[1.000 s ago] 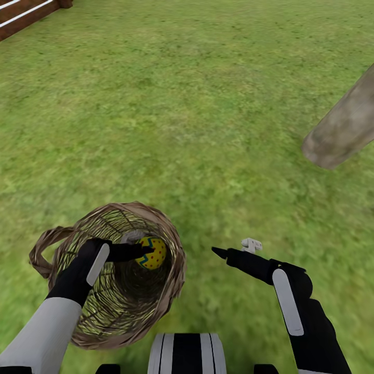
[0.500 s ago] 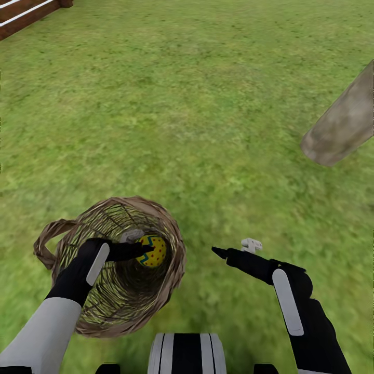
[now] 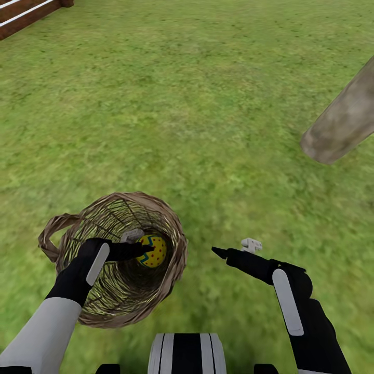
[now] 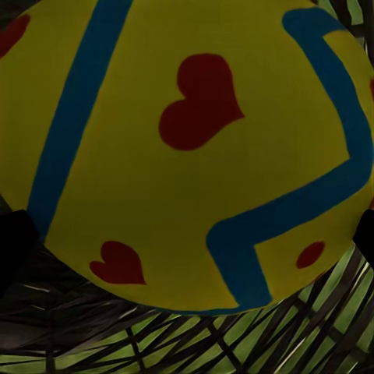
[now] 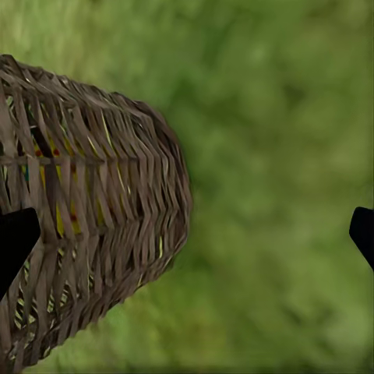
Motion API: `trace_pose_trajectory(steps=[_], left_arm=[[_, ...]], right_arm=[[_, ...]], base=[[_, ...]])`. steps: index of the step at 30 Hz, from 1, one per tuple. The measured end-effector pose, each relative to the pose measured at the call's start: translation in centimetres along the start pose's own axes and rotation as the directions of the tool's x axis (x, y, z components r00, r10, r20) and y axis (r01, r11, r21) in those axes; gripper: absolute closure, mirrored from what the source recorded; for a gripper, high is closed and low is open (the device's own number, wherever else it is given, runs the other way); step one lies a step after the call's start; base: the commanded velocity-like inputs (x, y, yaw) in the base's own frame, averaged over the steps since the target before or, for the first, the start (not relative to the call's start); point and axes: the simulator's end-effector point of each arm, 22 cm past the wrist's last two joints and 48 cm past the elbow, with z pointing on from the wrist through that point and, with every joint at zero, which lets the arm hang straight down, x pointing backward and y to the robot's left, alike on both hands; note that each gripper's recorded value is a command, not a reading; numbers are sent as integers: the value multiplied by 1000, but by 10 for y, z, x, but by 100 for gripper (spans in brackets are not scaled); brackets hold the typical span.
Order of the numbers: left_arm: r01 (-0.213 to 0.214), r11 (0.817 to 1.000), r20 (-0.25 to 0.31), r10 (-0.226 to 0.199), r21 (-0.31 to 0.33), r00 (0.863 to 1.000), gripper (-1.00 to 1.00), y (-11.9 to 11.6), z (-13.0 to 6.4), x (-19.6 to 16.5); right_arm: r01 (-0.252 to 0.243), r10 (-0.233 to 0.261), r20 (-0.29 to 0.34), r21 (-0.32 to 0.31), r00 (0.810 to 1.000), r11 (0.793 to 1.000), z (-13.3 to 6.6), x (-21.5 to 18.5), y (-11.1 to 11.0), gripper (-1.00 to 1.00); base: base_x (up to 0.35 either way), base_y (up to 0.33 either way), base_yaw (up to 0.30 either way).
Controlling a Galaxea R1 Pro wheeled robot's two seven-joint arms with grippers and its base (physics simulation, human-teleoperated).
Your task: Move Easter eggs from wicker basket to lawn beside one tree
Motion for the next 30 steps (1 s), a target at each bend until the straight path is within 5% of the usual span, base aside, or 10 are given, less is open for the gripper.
trace_pose_trajectory(steps=[14, 25, 30], left_arm=[[-5, 1000, -10, 5, -18, 1000, 100, 4, -3, 3], [-30, 999, 19, 31, -32, 999, 100, -3, -23, -9], [-19, 999, -21, 18, -37, 1000, 100, -2, -23, -1]], right_arm=[[17, -17, 5, -12, 1000, 1000, -3, -3, 10, -100], [46, -45, 37, -28, 998, 999, -17, -16, 28, -100], [46, -45, 37, -27, 998, 999, -17, -16, 28, -100]], base=[[0, 0, 0], [0, 0, 0], [0, 0, 0]])
